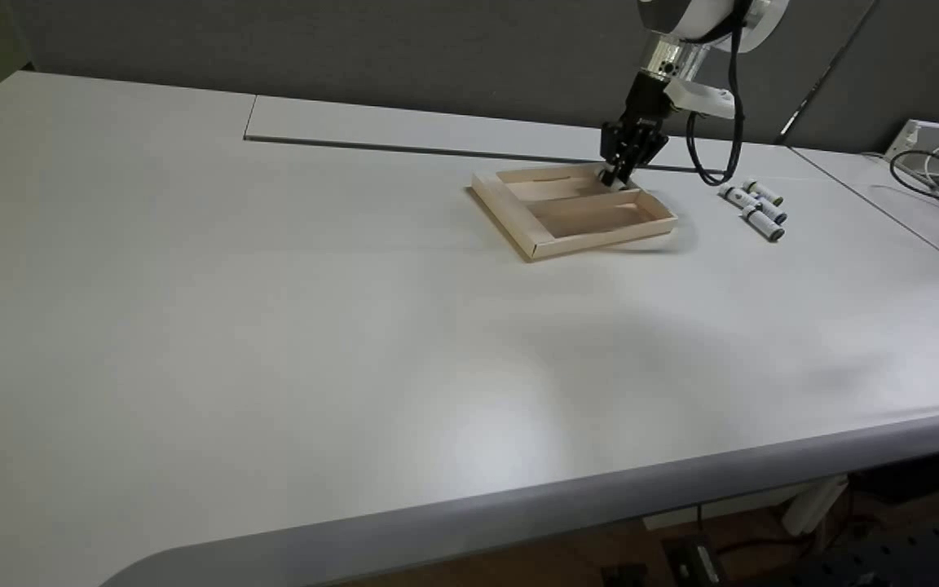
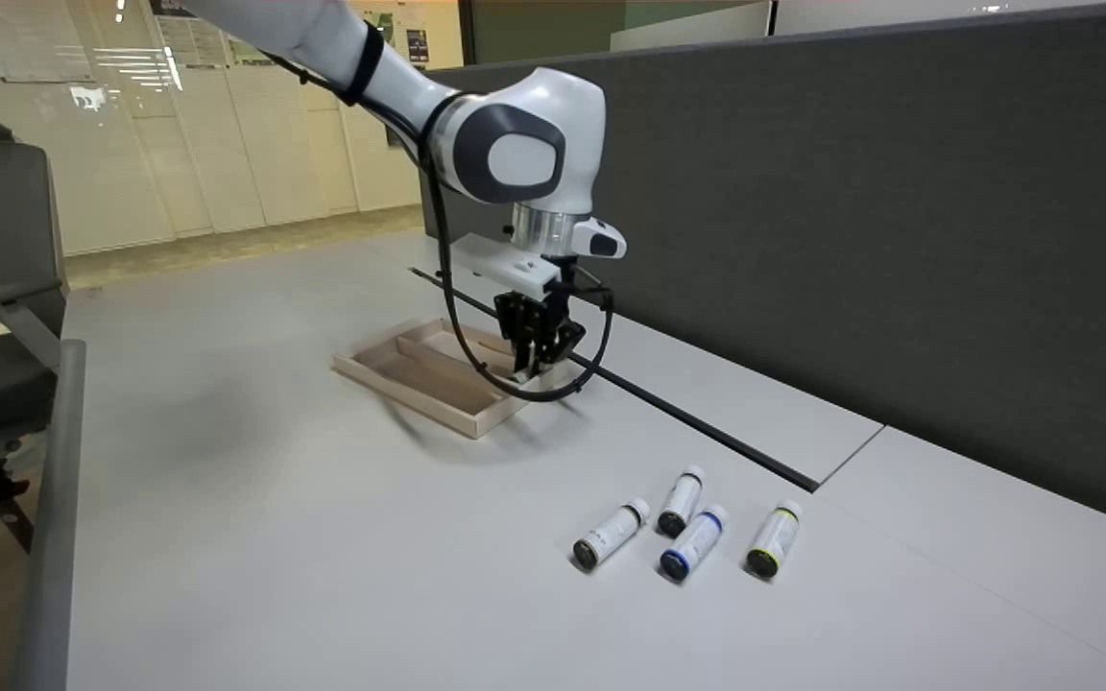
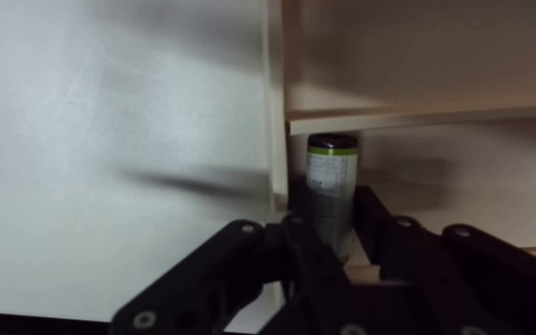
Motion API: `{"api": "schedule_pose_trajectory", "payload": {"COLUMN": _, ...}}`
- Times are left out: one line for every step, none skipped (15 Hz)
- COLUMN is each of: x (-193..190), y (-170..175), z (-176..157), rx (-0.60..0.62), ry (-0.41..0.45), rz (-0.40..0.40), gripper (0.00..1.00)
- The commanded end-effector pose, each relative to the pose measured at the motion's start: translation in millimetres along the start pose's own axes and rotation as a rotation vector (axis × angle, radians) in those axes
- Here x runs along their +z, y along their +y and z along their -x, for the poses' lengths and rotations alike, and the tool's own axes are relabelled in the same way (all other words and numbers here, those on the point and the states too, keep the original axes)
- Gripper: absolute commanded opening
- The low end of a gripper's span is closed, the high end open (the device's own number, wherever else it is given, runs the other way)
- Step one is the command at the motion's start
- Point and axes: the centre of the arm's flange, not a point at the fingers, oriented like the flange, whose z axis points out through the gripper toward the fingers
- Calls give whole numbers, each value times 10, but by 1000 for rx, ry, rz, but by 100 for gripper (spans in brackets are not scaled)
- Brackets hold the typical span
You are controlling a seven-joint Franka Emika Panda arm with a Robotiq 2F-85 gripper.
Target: Take the object and put it in the upper segment of the box
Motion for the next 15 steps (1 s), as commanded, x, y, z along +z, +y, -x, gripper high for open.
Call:
{"api": "schedule_pose_trajectory", "payload": {"x": -164, "y": 6, "z": -140, "rx": 11, "ry": 6, "rz": -2, "gripper": 62}}
{"api": "schedule_pose_trajectory", "payload": {"x": -250, "y": -4, "z": -144, "rx": 7, "ry": 10, "rz": -9, "gripper": 70}}
{"api": "schedule_pose_trajectory", "payload": {"x": -326, "y": -11, "z": -150, "rx": 6, "ry": 11, "rz": -11, "gripper": 77}}
{"api": "schedule_pose_trajectory", "payload": {"x": -405, "y": -12, "z": -154, "rx": 4, "ry": 13, "rz": -16, "gripper": 84}}
{"api": "schedule_pose_trajectory", "payload": {"x": -484, "y": -9, "z": -152, "rx": 2, "ry": 15, "rz": -18, "gripper": 90}}
{"api": "schedule_pose_trajectory", "payload": {"x": -556, "y": -1, "z": -149, "rx": 2, "ry": 16, "rz": -16, "gripper": 96}}
{"api": "schedule_pose_trajectory", "payload": {"x": -637, "y": 19, "z": -135, "rx": 2, "ry": 15, "rz": -20, "gripper": 99}}
{"api": "schedule_pose_trajectory", "payload": {"x": -701, "y": 38, "z": -127, "rx": 3, "ry": 16, "rz": -21, "gripper": 100}}
{"api": "schedule_pose_trajectory", "payload": {"x": -773, "y": 78, "z": -97, "rx": 4, "ry": 6, "rz": -29, "gripper": 100}}
{"api": "schedule_pose_trajectory", "payload": {"x": -842, "y": 131, "z": -54, "rx": 5, "ry": -7, "rz": -33, "gripper": 100}}
{"api": "schedule_pose_trajectory", "payload": {"x": -916, "y": 201, "z": 2, "rx": 13, "ry": -22, "rz": -24, "gripper": 100}}
{"api": "schedule_pose_trajectory", "payload": {"x": -998, "y": 285, "z": 79, "rx": 24, "ry": -29, "rz": -23, "gripper": 100}}
{"api": "schedule_pose_trajectory", "payload": {"x": -779, "y": 161, "z": -25, "rx": 9, "ry": -11, "rz": -15, "gripper": 100}}
{"api": "schedule_pose_trajectory", "payload": {"x": -846, "y": 231, "z": 6, "rx": 16, "ry": -15, "rz": -18, "gripper": 100}}
{"api": "schedule_pose_trajectory", "payload": {"x": -900, "y": 287, "z": 28, "rx": 21, "ry": -15, "rz": -19, "gripper": 100}}
